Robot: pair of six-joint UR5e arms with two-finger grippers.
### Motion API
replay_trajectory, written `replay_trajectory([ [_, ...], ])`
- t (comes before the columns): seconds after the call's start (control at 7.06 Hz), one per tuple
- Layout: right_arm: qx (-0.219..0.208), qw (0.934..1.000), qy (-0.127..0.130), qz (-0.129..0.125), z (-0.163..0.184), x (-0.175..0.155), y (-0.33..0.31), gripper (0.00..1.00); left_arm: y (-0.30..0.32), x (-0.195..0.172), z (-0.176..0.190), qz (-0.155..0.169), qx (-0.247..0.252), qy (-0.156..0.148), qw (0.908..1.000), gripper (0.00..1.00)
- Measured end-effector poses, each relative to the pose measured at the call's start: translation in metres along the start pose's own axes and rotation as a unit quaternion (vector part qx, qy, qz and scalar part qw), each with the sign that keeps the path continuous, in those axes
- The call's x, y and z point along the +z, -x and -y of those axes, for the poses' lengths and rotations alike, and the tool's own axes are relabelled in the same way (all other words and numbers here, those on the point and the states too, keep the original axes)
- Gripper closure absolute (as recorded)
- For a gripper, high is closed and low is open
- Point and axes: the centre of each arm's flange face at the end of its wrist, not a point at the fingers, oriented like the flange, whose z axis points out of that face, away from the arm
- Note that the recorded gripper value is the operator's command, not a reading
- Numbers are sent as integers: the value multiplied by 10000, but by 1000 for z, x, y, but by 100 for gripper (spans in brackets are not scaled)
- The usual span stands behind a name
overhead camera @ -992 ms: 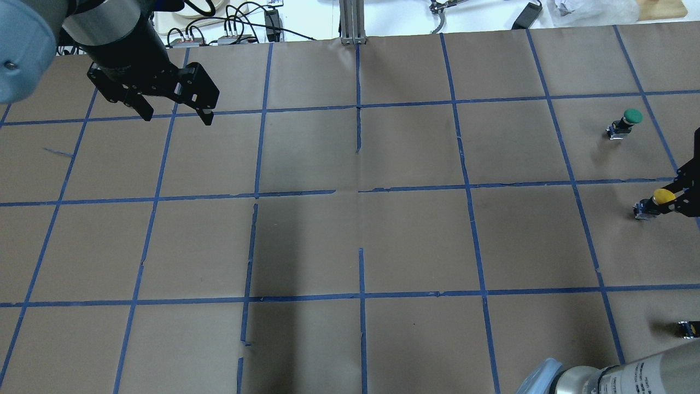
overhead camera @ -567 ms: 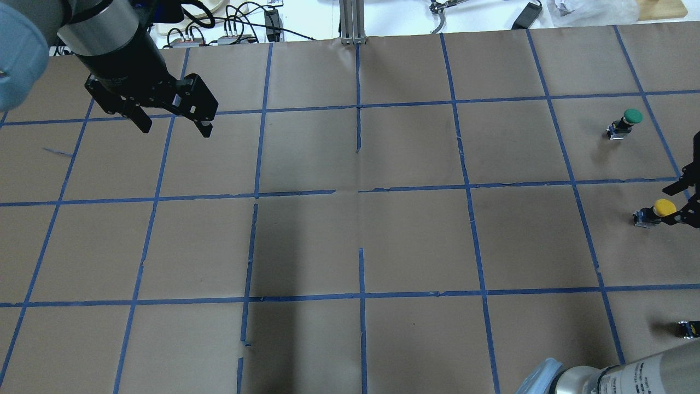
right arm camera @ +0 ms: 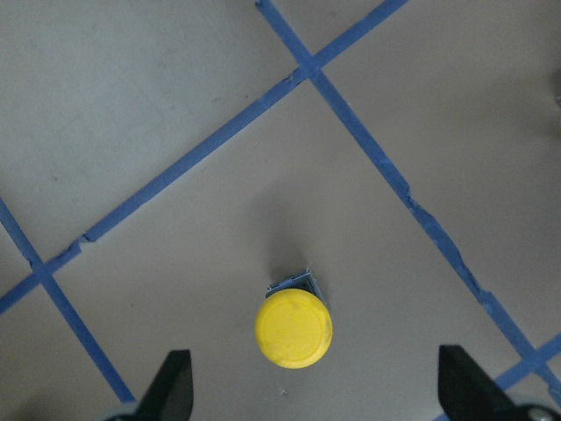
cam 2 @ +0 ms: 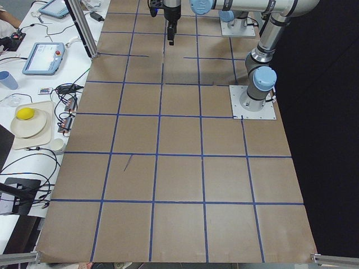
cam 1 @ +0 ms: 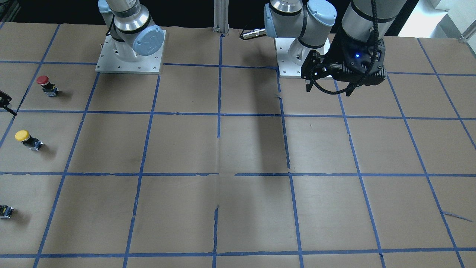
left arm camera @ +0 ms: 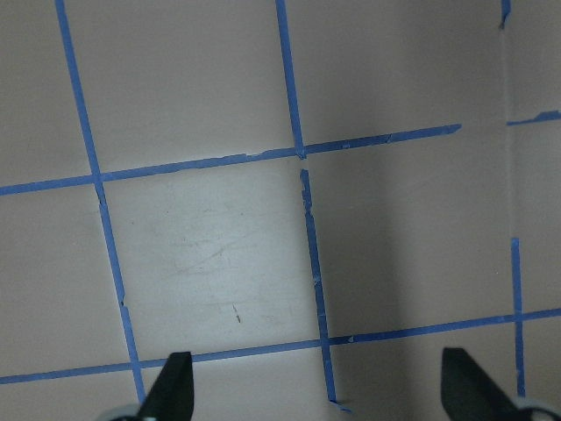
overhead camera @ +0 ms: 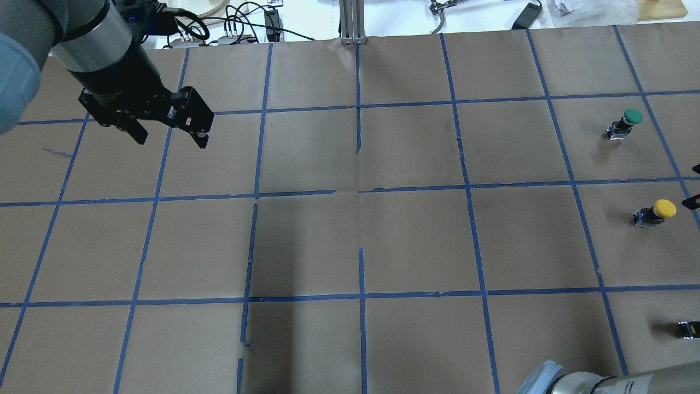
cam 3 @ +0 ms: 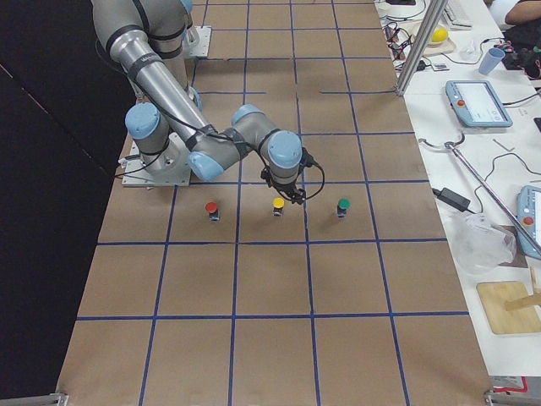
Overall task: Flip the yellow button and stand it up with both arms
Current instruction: 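Open the right gripper and raise it away from the standing button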
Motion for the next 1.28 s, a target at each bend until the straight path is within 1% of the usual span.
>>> replay_trajectory([
  [0.14,702,9972,208,-116,14,-22,17,0,0,1,1,6,-11,-14,10000,0],
  [0.28,1506,9875,427,-196,39,-42,43,0,0,0,1,15,-26,-36,10000,0],
  [0.42,2340,9703,564,-259,72,-59,76,0,1,-2,2,30,-30,-93,9999,0],
  [0.57,3220,9441,637,-313,116,-75,118,0,1,-2,5,51,-18,-179,9998,0],
  [0.71,3933,9162,679,-362,161,-87,159,0,2,-3,6,66,-4,-233,9997,0],
  [0.85,4446,8921,697,-406,203,-100,199,0,2,-6,4,81,0,-266,9996,0],
  [0.99,4776,8748,681,-454,237,-115,236,0,0,-8,2,81,-1,-295,9995,0],
  [1.13,4976,8636,637,-504,264,-126,272,0,-2,-10,0,65,-6,-317,9995,0],
  [1.28,5053,8590,625,-531,281,-128,299,0,-4,-10,-2,54,-13,-305,9995,0],
])
